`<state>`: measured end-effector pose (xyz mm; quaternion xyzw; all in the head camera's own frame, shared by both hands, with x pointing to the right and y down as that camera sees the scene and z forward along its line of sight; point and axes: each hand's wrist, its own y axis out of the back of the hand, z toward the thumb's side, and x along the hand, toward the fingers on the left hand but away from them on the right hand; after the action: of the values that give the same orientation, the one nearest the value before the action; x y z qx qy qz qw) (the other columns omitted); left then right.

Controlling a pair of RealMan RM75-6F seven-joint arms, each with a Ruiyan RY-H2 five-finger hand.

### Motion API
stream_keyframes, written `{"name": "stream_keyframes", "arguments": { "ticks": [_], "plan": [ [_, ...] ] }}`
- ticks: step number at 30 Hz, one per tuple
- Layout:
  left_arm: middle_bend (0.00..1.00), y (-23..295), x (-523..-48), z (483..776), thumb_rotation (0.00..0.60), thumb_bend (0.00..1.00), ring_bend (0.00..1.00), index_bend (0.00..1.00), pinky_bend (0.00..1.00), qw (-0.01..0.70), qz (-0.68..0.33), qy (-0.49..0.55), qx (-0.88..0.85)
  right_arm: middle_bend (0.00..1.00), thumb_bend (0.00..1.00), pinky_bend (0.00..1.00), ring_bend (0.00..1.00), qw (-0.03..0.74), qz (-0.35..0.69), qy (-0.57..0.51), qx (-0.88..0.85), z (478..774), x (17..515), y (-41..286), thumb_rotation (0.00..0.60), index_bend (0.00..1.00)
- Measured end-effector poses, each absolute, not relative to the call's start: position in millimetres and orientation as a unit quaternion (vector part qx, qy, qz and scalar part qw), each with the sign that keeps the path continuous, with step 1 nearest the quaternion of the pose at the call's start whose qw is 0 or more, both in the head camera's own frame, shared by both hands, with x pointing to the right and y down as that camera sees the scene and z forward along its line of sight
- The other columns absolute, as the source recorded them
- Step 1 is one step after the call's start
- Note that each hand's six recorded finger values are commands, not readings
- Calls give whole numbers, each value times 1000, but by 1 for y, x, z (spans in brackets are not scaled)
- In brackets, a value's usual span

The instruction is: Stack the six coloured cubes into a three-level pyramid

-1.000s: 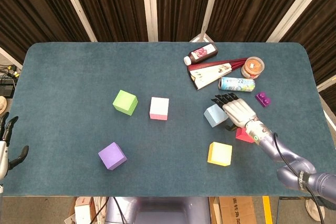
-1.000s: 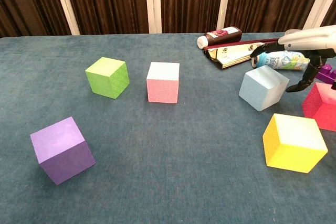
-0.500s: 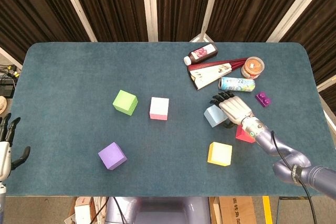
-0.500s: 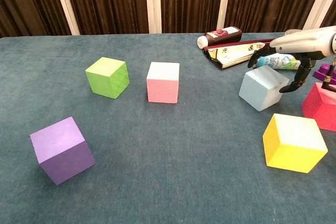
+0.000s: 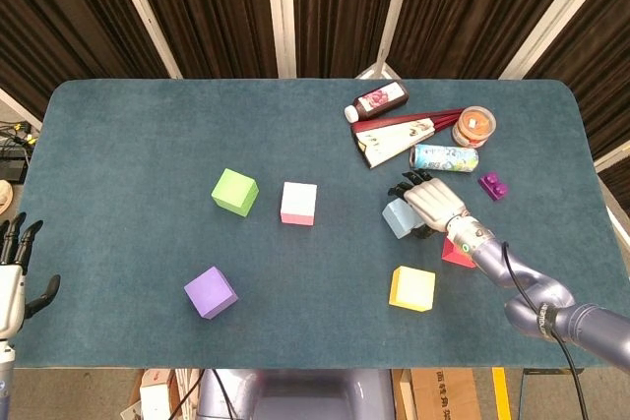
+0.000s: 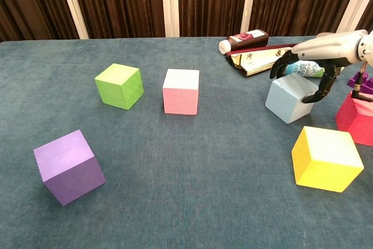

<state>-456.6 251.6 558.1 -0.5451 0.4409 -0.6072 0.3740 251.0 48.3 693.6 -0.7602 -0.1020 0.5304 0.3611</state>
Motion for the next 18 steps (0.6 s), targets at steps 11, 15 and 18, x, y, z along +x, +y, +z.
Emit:
{"name": "stream_keyframes", "arguments": {
  "ticks": [11,15,18],
  "plan": [
    [0,250,-458,559,600,380,0,111,0,370,-608,442,-547,321,288,0,121,352,529,-107,-765,694,247,48,600,371],
    [0,250,-459,557,600,380,0,111,0,372,-608,443,-544,340,287,0,148,351,526,-116,-766,687,246,44,600,388],
    [0,248,-460,556,600,380,0,111,0,382,-610,443,-535,340,287,0,152,340,527,-129,-768,680,245,41,600,388]
  ]
}}
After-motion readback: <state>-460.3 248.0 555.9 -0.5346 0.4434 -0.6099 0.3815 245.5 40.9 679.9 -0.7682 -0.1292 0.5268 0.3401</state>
